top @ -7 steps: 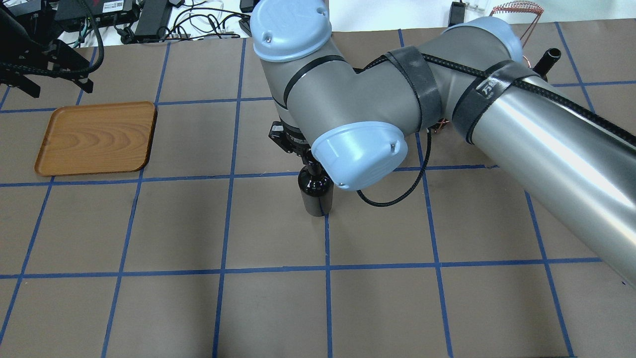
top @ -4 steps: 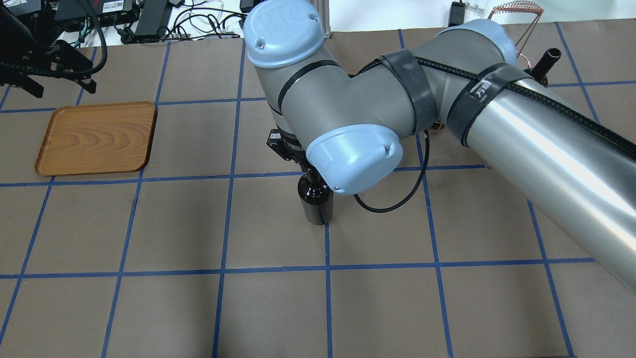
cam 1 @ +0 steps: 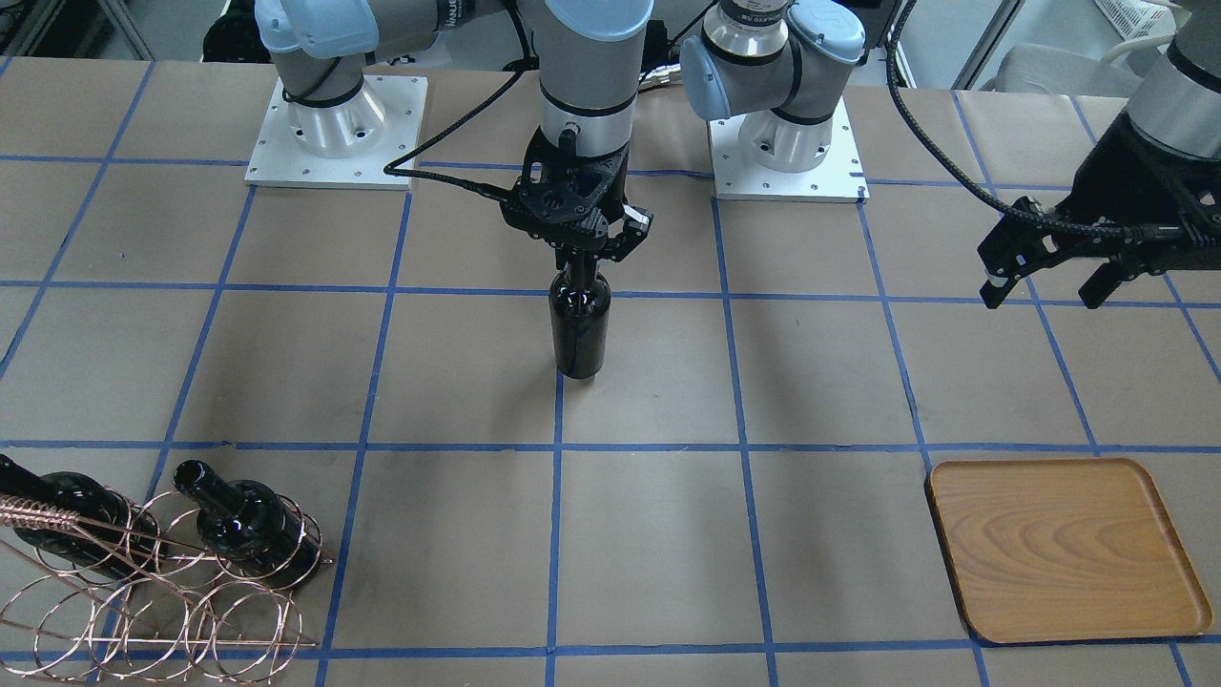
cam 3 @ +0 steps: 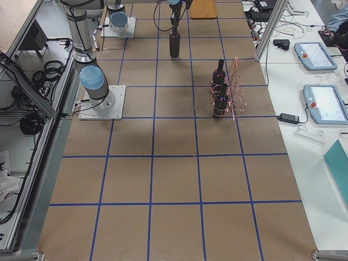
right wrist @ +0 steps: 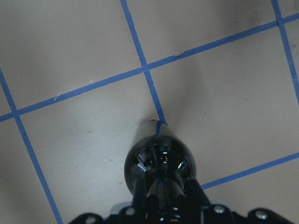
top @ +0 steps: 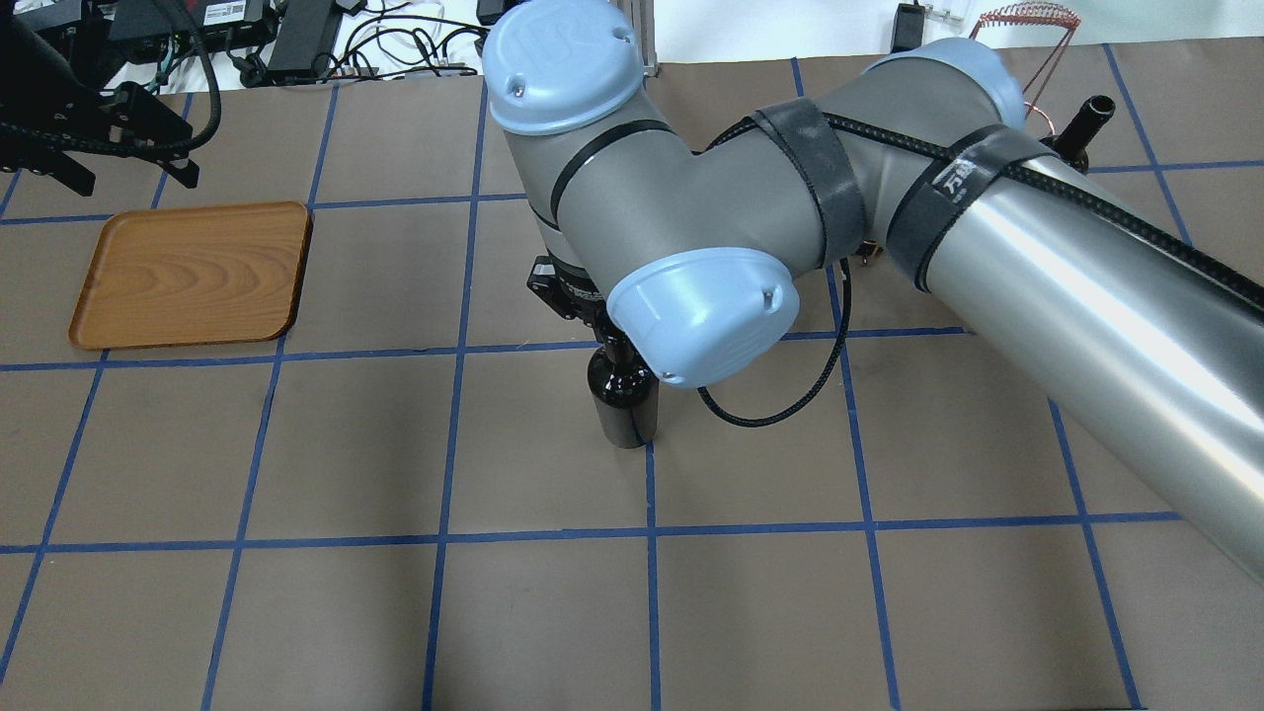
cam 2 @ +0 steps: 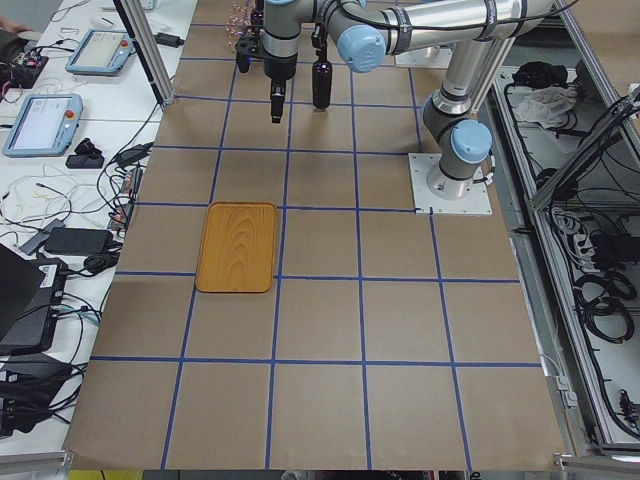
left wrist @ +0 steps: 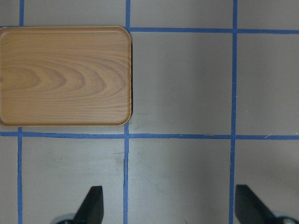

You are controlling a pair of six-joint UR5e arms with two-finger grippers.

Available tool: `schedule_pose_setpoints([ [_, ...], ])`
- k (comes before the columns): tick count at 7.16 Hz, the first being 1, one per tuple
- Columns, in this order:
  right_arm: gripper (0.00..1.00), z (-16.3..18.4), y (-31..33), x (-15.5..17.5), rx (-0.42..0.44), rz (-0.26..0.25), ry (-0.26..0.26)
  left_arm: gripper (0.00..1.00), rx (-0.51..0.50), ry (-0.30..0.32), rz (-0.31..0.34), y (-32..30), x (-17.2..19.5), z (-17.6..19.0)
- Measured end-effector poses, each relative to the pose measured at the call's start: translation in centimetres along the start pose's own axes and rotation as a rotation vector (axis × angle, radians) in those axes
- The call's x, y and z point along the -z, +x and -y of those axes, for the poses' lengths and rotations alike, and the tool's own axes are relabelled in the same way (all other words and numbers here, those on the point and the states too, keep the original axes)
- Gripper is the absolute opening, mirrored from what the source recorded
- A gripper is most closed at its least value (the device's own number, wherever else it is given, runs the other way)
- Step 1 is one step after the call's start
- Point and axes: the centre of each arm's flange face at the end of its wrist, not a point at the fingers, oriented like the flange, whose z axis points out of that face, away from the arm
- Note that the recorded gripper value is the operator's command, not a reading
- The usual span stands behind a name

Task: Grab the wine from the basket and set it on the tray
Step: 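Hold the upright bottle on the table with the right gripper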

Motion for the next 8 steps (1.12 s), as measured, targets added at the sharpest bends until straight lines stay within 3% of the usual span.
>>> schedule_pose_setpoints([
  [7, 0.16, -0.8, -2.9, -0.9, 0.012, -0.009, 0.013, 1.00, -0.002, -0.001, -0.001, 0.1, -0.1, 0.0],
  [8, 0.34, -0.8, -2.9, -1.0, 0.013, -0.015, 0.010, 1.00, -0.002, -0.003, -0.002, 0.1, -0.2, 0.0],
])
